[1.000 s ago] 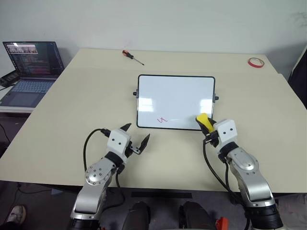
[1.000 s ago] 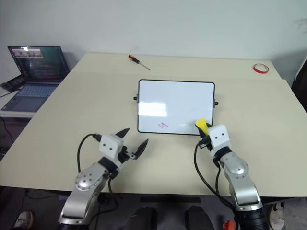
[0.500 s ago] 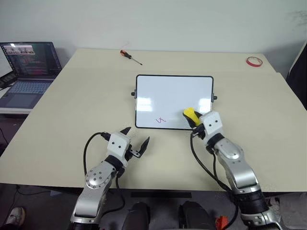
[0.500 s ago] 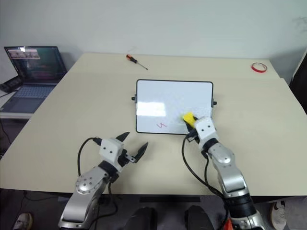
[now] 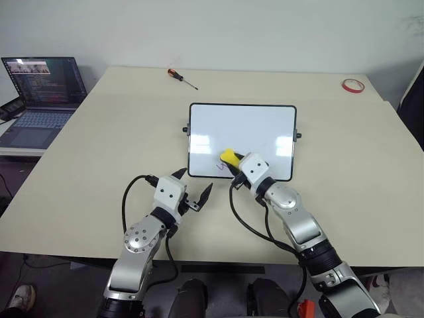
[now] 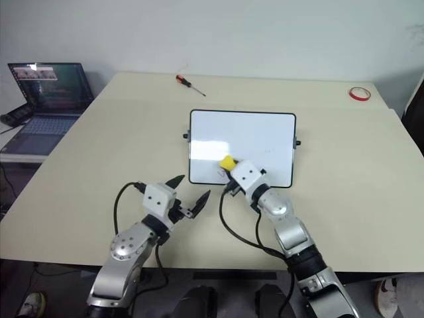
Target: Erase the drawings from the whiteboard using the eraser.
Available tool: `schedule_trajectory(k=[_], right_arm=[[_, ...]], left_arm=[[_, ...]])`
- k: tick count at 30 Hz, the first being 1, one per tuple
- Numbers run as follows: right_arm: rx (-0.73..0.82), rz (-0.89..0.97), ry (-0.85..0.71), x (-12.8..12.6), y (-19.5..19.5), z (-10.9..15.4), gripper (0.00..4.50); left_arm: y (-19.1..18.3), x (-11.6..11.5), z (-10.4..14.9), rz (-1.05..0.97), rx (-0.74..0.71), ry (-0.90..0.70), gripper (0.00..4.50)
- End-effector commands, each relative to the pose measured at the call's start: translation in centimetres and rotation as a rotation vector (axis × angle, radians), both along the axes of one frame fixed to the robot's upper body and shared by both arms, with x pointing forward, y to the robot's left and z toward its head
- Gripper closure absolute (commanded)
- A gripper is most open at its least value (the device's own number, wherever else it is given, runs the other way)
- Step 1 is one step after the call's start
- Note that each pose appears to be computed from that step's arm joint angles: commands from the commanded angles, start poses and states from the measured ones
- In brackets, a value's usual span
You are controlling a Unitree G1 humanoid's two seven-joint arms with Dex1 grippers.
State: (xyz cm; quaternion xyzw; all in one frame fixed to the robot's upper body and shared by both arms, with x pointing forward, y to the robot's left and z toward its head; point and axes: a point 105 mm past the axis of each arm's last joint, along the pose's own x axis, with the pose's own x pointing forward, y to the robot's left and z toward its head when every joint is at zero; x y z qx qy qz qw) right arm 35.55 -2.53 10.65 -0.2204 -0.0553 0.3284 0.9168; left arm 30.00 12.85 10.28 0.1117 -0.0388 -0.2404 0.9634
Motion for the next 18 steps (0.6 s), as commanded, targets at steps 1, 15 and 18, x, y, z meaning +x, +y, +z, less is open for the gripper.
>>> schedule_trajectory(k=[1,15,18], right_arm=[[-0.041,0.009,-0.041,0.5,0.4,0.8,3.4],[-0.107,0.093,-0.106,0.9,3.3,1.8,3.4],[-0.157,0.14,-0.115,0.4,4.1,1.2,3.4]], left_arm=[[-0.4,0.0,1.1,-0.007,-0.005,-0.04,0.0],[-0.7,-0.5,0.6,-0.009,-0.013,-0.016,0.0],[-0.8,-0.5,0.7,-0.004,-0.015,-0.021,0.0]])
